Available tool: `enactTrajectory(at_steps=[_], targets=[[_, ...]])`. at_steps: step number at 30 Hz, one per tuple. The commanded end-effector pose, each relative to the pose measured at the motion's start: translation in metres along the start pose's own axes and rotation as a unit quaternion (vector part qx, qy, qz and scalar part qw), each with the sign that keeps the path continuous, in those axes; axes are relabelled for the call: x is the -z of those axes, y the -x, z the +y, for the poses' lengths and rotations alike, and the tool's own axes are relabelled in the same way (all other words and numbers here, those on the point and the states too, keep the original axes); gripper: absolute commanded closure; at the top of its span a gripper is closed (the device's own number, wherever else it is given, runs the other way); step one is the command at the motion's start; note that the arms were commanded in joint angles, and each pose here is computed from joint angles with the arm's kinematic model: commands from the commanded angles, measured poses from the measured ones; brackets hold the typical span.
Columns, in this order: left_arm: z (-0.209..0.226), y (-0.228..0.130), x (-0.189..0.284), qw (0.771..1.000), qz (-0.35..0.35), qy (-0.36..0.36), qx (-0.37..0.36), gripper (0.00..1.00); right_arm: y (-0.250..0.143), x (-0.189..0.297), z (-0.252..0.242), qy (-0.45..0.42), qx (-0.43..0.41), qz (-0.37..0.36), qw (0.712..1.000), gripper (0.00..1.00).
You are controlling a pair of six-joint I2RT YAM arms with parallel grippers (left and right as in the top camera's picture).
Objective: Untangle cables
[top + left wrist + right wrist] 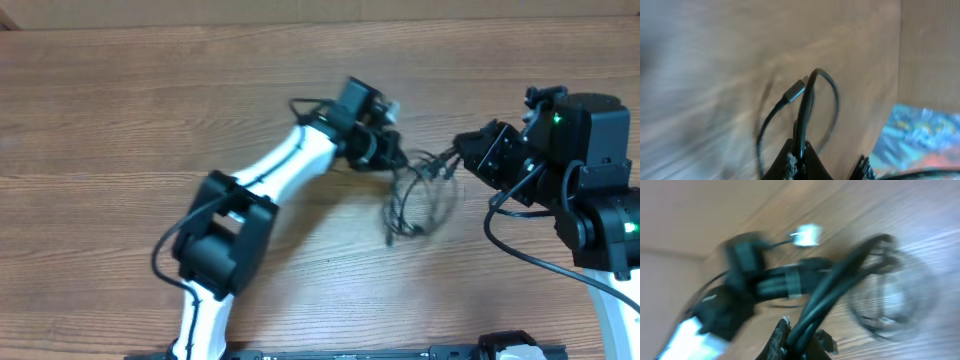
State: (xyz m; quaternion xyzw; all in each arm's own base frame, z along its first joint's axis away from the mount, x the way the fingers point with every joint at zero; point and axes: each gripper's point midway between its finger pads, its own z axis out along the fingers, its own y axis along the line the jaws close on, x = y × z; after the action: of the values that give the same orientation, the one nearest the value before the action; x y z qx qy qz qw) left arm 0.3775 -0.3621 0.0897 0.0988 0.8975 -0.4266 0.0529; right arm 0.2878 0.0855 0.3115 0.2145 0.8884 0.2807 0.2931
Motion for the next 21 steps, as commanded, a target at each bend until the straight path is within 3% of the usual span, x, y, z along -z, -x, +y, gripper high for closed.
enactTrajectory(at_steps=[1, 8, 15, 16, 17, 18, 21], targets=[[-0.036, 0.052, 0.106, 0.992, -0.116, -0.016, -0.047, 0.96, 0.024, 0.002, -0.020, -0.069, -0.016, -0.058, 0.996, 0.96], [-0.072, 0.038, 0.193, 0.980, -0.163, -0.015, -0.112, 0.96, 0.022, -0.042, -0.039, -0.116, -0.015, -0.004, 0.993, 0.96], [-0.089, 0.018, 0.215, 0.974, -0.162, -0.011, -0.156, 0.96, 0.016, -0.075, -0.026, -0.071, 0.047, 0.057, 0.995, 0.95], [-0.092, 0.017, 0.216, 0.973, -0.162, -0.016, -0.162, 0.96, 0.014, -0.077, -0.024, -0.064, 0.053, 0.064, 0.994, 0.92], [-0.092, 0.017, 0.216, 0.973, -0.161, -0.018, -0.162, 0.96, 0.011, -0.080, -0.021, -0.051, 0.066, 0.076, 0.994, 0.70], [-0.092, 0.017, 0.216, 0.973, -0.160, -0.018, -0.162, 0.96, 0.009, -0.080, -0.018, -0.041, 0.075, 0.082, 0.993, 0.60], [-0.098, 0.014, 0.215, 0.973, -0.154, -0.036, -0.168, 0.96, 0.003, -0.080, -0.004, 0.002, 0.103, 0.098, 0.990, 0.43]])
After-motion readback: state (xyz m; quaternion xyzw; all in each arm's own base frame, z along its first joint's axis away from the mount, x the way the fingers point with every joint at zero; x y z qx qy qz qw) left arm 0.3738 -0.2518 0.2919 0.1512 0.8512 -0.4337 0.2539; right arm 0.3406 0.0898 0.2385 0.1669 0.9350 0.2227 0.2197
